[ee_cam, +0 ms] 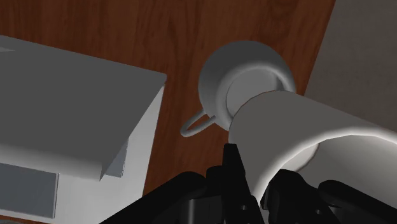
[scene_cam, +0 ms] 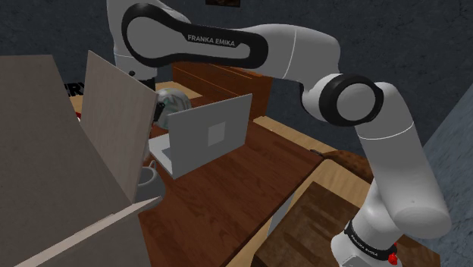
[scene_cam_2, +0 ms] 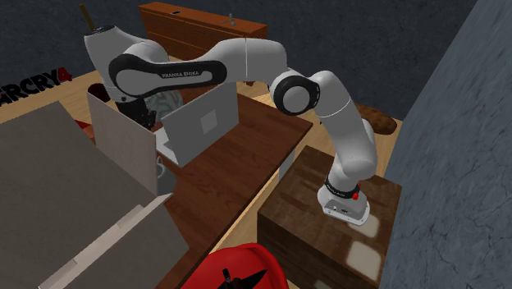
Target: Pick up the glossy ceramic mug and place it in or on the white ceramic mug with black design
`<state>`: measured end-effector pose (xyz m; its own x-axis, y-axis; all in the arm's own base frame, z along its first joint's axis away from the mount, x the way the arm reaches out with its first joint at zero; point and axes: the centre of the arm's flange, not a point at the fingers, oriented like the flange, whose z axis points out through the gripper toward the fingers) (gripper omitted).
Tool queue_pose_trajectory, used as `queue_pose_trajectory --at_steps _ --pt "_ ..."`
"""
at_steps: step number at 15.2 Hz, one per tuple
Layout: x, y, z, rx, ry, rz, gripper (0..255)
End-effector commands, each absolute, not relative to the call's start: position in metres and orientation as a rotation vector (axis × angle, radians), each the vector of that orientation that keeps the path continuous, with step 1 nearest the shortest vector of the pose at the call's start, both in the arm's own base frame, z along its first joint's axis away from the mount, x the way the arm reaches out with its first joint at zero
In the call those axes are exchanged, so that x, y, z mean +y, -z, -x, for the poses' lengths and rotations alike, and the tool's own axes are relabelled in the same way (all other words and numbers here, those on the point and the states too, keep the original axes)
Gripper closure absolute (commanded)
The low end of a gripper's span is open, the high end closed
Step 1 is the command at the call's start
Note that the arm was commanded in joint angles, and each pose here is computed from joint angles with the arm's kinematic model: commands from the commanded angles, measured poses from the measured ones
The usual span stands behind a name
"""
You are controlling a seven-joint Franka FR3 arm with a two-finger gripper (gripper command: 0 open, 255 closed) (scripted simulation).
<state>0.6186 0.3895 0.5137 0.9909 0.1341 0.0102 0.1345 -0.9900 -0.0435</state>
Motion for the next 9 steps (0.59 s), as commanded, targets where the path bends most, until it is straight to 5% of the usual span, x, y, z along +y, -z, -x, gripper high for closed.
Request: queue_pose_trajectory --at_steps 1,9 --pt "0.390 -0.504 -0.618 -0.209 0.013 3.090 255" --pt "0.390 -0.462 -0.618 -0.209 0.013 3.090 255"
